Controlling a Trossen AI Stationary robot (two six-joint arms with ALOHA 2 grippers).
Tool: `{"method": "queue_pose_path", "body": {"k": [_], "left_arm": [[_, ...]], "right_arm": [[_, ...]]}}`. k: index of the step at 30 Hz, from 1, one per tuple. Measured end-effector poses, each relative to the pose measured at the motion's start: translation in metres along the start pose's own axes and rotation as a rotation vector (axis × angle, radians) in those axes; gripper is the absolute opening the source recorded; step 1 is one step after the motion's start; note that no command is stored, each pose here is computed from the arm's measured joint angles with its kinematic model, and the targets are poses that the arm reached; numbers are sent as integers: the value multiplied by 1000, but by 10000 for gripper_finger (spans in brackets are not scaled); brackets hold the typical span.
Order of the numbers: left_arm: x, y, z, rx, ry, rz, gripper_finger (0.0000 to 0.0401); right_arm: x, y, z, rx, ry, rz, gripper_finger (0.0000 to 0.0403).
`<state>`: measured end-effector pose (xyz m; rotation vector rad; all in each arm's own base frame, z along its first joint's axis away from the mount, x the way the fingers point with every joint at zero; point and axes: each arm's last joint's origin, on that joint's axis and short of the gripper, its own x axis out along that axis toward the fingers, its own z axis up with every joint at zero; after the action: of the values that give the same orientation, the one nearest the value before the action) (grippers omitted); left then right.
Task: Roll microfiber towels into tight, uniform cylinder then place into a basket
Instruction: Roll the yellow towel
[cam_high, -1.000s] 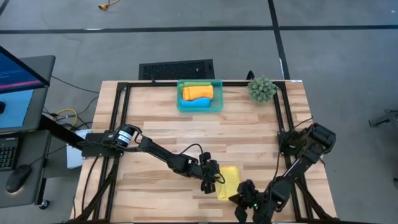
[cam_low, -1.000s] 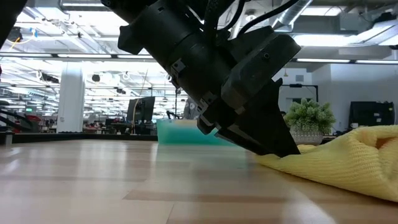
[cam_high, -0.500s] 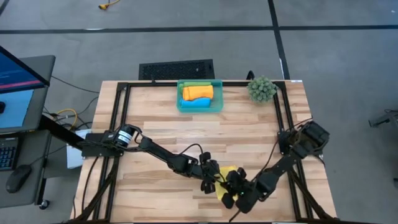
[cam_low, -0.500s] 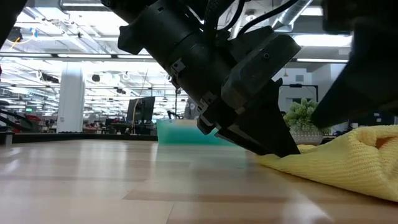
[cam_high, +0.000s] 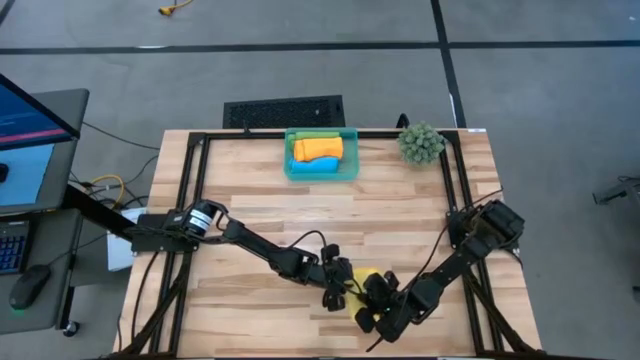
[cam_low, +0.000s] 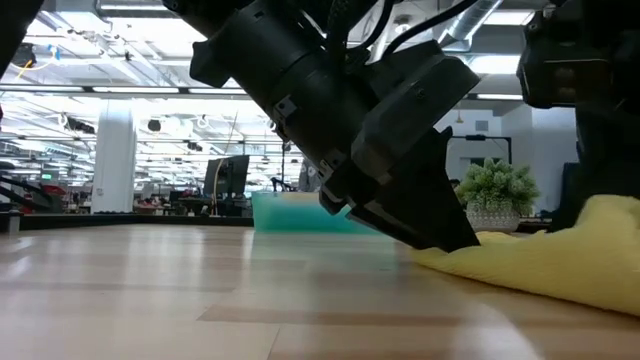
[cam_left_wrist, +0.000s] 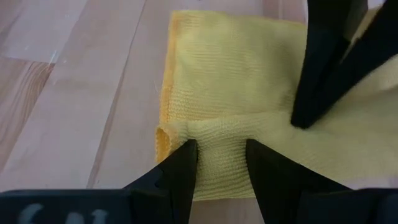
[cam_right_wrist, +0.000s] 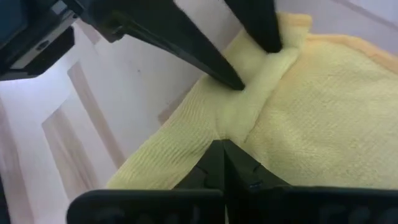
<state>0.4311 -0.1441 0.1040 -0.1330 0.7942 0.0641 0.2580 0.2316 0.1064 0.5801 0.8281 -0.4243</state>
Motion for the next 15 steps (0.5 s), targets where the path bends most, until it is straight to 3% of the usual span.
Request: {"method": "queue_pose_path", "body": {"k": [9,15], "left_arm": [[-13,-11,-1,85,16,-6,137],[-36,-24,-9,123,108,36,137]], "right_arm": [[8,1,-1,17,25,12,13],[8,1,-1,19,29,15,14]]}}
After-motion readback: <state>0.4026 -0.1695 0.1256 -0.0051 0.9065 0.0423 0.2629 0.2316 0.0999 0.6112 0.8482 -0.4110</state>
